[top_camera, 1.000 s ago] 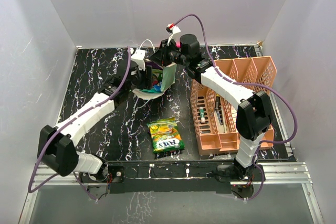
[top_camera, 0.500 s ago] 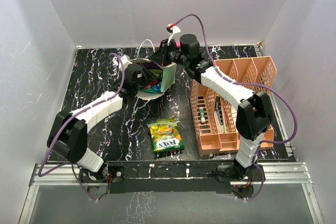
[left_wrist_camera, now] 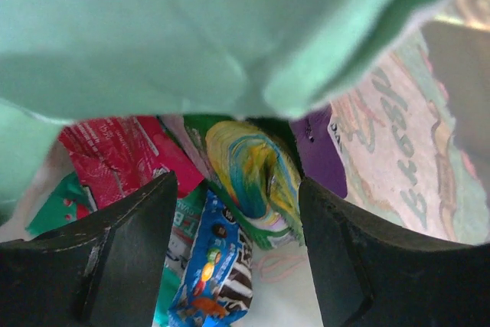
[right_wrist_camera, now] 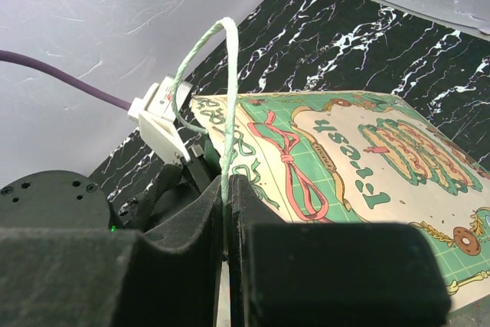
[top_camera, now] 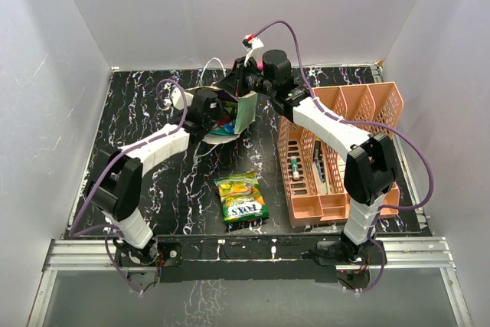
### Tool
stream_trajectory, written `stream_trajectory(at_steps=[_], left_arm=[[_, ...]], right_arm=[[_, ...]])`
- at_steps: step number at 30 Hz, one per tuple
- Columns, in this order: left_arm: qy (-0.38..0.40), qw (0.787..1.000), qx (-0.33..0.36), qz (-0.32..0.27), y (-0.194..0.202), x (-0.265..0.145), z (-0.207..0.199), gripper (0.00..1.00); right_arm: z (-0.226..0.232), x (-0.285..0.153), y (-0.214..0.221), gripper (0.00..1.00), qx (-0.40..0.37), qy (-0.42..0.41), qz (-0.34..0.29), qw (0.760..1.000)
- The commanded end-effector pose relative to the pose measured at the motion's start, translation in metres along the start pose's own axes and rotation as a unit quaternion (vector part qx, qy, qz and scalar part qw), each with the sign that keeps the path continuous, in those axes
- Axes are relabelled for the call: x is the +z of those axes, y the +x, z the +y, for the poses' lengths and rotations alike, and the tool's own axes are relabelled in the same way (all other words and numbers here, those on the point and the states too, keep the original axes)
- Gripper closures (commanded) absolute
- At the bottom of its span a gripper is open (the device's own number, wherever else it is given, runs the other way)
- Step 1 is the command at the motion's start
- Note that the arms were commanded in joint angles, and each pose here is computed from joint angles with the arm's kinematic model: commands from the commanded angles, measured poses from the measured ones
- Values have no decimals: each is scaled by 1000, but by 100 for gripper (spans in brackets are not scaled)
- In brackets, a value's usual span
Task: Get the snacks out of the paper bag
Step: Take out the snack from the paper bag.
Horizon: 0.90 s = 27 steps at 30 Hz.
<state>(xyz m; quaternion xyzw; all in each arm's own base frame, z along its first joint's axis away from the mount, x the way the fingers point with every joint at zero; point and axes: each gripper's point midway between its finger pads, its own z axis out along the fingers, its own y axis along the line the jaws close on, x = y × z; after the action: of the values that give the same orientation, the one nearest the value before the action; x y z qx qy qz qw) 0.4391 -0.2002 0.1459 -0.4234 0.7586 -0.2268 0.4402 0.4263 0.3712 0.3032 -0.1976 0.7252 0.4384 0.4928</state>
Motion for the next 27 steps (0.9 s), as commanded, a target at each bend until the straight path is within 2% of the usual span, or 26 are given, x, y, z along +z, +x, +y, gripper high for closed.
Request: stream_trajectory(at_steps=[1, 14, 17, 20, 25, 27], left_arm=[[-9, 998, -45, -34, -18, 7, -21, 37], [-65, 994, -77, -32, 1, 31, -12, 42], [-60, 995, -77, -37, -2, 33, -17, 52], [-47, 995, -84, -40, -6, 30, -25, 74], [-15, 994, -95, -46, -21, 13, -39, 100], [-1, 994, -103, -44, -27, 4, -46, 100]], right_arm=[[21, -12, -47, 93, -30, -18, -60, 998], [19, -13, -45, 93, -27, -14, -59, 998], [18, -13, -44, 93, -28, -13, -58, 998], [17, -14, -44, 93, -28, -8, -60, 998], [16, -15, -45, 93, -31, -5, -62, 998], [16, -15, -44, 93, -30, -4, -62, 998]])
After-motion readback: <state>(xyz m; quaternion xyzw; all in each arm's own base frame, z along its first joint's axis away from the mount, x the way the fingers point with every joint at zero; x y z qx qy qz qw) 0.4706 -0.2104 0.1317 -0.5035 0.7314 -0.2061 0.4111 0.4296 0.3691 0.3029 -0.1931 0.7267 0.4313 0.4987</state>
